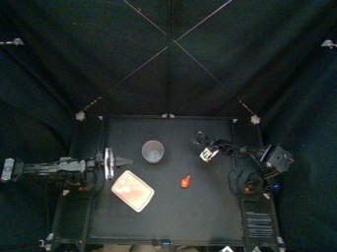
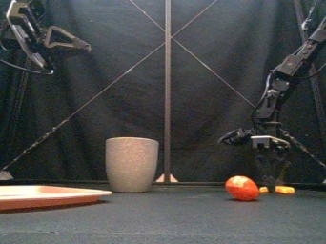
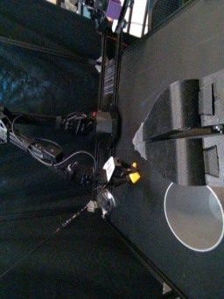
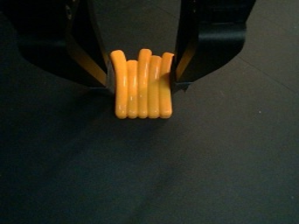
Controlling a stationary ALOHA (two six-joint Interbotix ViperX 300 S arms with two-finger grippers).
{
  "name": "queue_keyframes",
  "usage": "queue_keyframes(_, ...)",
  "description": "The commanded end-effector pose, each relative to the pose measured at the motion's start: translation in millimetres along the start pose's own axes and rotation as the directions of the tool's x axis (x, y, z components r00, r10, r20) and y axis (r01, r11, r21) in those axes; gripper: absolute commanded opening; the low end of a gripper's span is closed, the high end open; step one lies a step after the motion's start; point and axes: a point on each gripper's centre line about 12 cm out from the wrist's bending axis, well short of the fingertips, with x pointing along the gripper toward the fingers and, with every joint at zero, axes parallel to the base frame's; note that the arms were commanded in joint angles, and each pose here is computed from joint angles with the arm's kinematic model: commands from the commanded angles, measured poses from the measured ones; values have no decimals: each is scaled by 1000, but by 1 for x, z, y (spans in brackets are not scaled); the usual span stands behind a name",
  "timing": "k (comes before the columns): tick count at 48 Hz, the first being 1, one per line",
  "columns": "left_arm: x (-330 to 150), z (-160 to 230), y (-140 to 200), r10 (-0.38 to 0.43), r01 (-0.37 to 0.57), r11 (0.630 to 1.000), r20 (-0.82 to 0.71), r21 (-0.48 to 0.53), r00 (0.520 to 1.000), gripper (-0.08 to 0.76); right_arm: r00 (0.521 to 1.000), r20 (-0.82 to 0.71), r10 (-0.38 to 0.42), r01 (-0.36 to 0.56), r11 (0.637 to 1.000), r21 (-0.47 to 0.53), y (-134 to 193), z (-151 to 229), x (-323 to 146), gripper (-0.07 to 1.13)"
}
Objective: Pick the fries then place it in the grey bowl
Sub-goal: Place fries in the grey bowl
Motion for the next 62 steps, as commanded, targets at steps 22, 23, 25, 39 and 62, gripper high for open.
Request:
queue_keyframes(22,1,4,2,9,-9,1000,15,0,1000,-15,846,475,242,-132,959,-253,106,86,-118,642)
queue_keyframes(23,1,4,2,9,-9,1000,14,2,1000,-15,828,496,260,-139,954,-267,113,89,-123,642)
queue_keyframes(25,1,4,3,14,-14,1000,17,2,1000,-15,787,542,294,-151,944,-293,125,96,-130,642)
queue_keyframes(39,1,7,6,32,-32,999,36,2,999,-15,560,718,414,-187,907,-378,178,140,-120,644)
queue_keyframes(62,0,2,7,33,-33,999,23,11,999,-15,546,727,416,-180,906,-383,206,186,-70,755)
